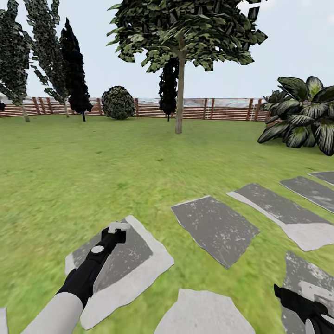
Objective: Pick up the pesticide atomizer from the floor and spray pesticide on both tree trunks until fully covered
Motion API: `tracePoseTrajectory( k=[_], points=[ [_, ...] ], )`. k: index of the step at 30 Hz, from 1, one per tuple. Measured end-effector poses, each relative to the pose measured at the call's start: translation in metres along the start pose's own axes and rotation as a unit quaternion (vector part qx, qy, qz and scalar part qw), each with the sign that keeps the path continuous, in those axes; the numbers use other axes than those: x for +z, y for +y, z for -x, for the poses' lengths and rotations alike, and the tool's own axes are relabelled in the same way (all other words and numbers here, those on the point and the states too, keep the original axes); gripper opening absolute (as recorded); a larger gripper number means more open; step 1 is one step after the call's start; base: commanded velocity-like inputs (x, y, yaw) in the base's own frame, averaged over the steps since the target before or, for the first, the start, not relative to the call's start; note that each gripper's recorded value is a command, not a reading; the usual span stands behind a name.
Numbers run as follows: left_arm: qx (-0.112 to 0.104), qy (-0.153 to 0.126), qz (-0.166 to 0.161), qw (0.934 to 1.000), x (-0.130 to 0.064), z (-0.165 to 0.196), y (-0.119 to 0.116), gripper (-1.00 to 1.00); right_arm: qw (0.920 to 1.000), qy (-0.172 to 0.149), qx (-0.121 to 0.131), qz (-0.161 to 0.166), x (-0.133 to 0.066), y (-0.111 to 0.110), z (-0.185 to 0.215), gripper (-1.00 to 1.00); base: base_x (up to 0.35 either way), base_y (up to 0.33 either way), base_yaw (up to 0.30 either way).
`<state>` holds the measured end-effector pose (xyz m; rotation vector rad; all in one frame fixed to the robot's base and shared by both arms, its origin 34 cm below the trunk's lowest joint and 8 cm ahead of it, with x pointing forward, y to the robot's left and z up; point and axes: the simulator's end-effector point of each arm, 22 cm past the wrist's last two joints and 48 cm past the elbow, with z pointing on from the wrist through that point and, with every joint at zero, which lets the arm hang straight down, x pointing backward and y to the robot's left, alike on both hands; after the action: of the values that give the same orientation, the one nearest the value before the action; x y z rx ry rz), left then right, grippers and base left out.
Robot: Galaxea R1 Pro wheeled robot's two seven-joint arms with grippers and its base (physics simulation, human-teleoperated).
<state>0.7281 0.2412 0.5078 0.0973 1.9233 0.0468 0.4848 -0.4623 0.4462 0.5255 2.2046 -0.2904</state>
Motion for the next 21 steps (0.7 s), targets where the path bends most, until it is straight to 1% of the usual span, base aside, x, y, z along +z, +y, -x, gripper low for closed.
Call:
tracePoseTrajectory(
  k=[21],
  points=[
    [0.000, 0.000, 0.000, 1.0000, 0.0000, -0.0001, 0.0000, -1.00, 1.0000, 0.000, 0.001, 0.003, 0.0001, 0.0008, -0.0003, 1.00, 0.329, 0.000, 0.000]
  ],
)
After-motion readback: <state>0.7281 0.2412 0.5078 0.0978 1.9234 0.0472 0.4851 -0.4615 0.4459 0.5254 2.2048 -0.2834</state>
